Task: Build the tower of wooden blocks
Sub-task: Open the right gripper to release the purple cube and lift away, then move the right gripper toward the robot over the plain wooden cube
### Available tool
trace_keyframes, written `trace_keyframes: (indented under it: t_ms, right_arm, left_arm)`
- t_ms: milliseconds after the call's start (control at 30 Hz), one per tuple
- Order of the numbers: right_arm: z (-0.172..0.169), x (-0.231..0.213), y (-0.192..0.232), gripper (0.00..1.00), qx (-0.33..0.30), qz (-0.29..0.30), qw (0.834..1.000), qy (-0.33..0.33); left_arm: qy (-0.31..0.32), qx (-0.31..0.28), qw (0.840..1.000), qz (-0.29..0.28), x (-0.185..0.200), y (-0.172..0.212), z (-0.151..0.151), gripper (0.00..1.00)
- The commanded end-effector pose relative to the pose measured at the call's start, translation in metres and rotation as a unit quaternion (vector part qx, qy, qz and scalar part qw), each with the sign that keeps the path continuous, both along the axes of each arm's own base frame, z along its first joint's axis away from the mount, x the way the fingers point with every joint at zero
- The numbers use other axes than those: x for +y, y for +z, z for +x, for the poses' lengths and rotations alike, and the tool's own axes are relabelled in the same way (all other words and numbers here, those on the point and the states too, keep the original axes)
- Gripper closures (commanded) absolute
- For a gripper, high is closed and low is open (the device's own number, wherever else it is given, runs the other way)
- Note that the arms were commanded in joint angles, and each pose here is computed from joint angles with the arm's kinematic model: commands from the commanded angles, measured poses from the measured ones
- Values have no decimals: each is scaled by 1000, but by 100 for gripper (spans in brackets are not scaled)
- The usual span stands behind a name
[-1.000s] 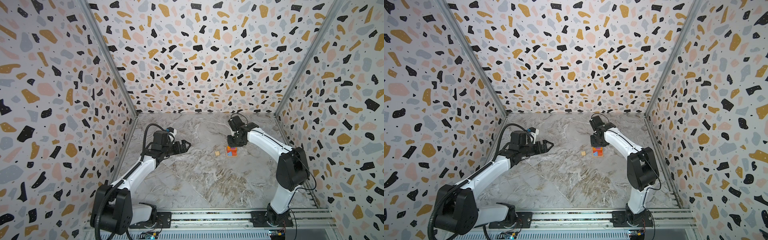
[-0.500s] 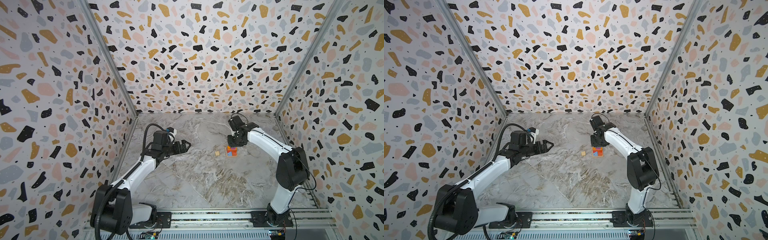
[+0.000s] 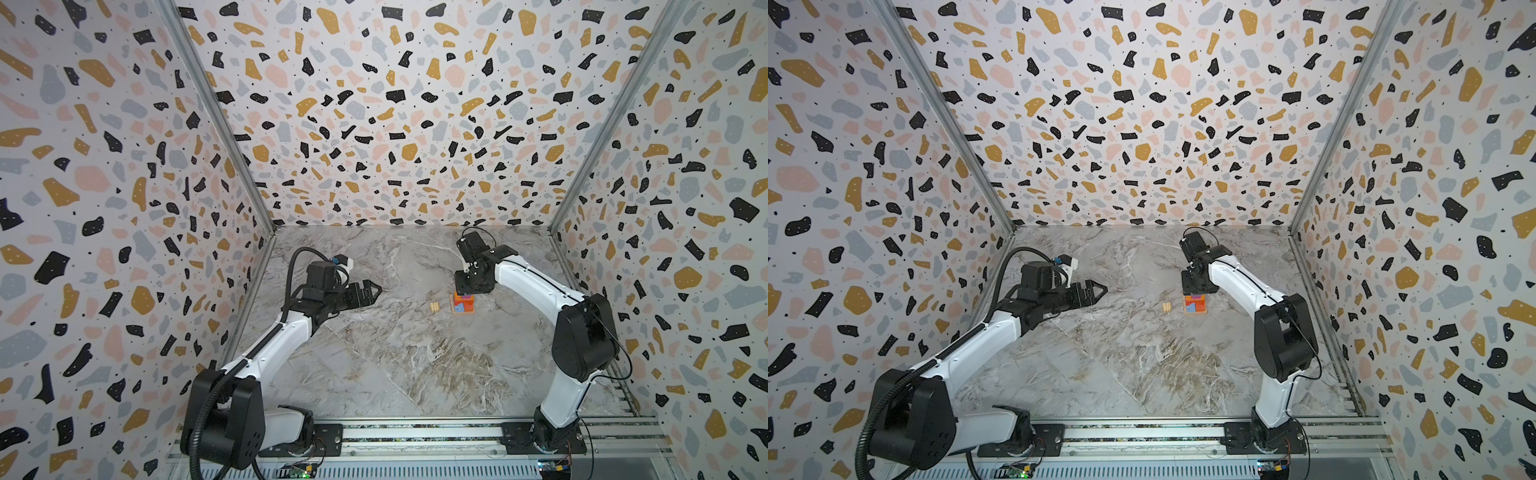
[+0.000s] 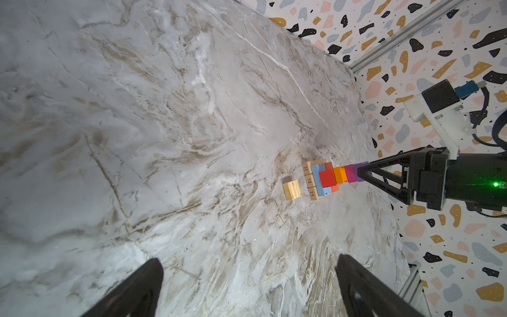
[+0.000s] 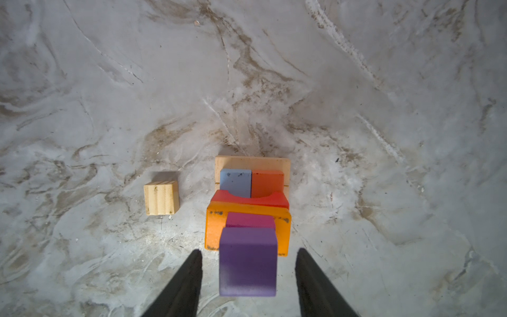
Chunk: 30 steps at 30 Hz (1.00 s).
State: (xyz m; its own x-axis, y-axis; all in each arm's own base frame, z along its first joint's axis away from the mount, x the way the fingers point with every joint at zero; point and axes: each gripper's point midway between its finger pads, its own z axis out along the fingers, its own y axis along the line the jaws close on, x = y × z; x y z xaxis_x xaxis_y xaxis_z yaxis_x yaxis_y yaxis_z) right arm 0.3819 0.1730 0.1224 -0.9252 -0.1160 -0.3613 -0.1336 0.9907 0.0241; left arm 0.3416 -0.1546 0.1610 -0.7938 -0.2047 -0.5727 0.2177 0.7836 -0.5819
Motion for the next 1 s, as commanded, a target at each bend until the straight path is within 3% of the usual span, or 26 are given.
trace_keyframes:
  t_ms: [0, 233, 433, 600, 967]
  right_arm:
    - [0, 1, 19, 35, -21, 6, 1000, 7]
    - [-5, 13, 59, 29, -79, -4, 996, 47]
    - [-15, 31, 77, 29, -98, -25, 991, 85]
    - [-28, 60, 89, 29, -99, -9, 988, 116]
    - [-44, 115, 57, 32, -63, 24, 985, 157]
  left_arm:
    - [-3, -15, 1000, -5, 0, 7, 1, 0]
    - [-2, -14, 1000, -4, 0, 7, 1, 0]
    - [-3, -15, 1000, 1, 1, 6, 1, 0]
    - [-3, -13, 1000, 1, 1, 5, 1, 0]
    - [-3, -14, 1000, 1, 1, 5, 1, 0]
